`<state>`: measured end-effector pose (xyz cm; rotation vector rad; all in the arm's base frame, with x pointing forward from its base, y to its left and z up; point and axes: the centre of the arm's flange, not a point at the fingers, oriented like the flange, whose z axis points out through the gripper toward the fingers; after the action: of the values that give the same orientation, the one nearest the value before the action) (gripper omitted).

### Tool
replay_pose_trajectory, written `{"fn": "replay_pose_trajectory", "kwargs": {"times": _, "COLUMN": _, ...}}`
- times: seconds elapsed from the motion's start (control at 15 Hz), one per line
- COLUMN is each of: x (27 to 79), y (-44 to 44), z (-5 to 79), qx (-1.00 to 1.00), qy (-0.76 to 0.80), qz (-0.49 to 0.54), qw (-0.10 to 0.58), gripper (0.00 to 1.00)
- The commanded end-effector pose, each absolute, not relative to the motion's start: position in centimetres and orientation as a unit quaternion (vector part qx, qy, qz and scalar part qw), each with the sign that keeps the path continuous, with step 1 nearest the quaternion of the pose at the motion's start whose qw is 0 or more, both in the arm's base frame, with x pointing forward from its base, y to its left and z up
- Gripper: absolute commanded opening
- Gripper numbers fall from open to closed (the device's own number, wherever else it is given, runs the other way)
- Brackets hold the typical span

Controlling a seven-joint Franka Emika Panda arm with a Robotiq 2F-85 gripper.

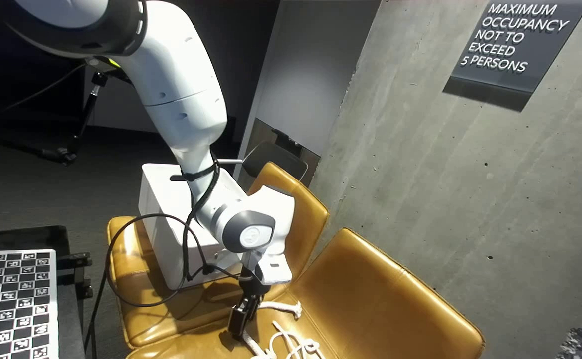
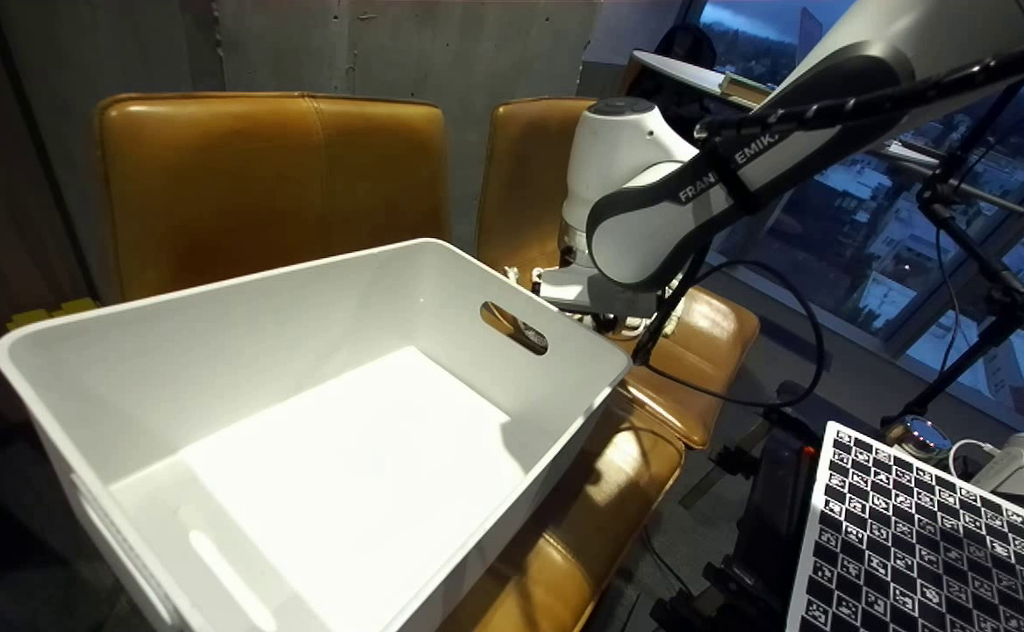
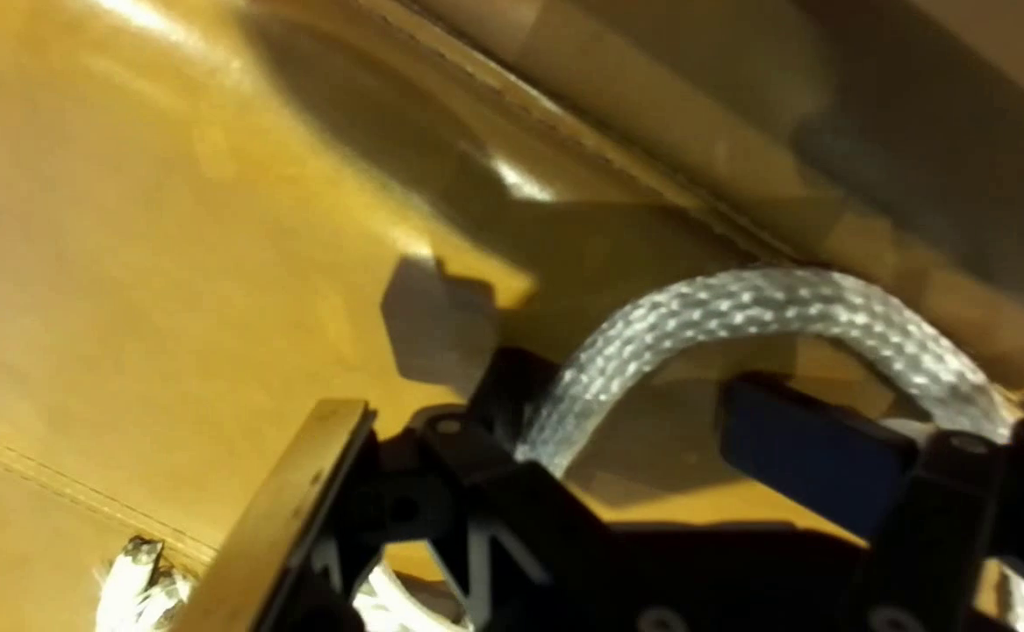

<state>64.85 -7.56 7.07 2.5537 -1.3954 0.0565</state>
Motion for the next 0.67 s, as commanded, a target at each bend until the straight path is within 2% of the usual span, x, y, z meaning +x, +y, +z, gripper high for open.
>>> {"fn": "replay_pose_trajectory", "kwargs": {"times": 0.0, "x": 64.9, "y": -8.7, "z": 5.6, "qx": 0.864, "qy": -0.485, "qz": 0.014, "qw": 0.137, "gripper": 0.29}}
{"fn": "replay_pose_trajectory", "kwargs": {"times": 0.13, "x": 64.8, "y": -9.0, "z": 5.9, "qx": 0.863, "qy": -0.486, "qz": 0.009, "qw": 0.139, "gripper": 0.12}}
{"fn": "replay_pose_trajectory", "kwargs": {"times": 0.27, "x": 64.8, "y": -8.9, "z": 7.1, "qx": 0.862, "qy": -0.486, "qz": 0.005, "qw": 0.14, "gripper": 0.01}}
{"fn": "replay_pose_trajectory", "kwargs": {"times": 0.6, "x": 65.2, "y": -7.9, "z": 14.4, "qx": 0.866, "qy": -0.482, "qz": 0.006, "qw": 0.134, "gripper": 0.0}}
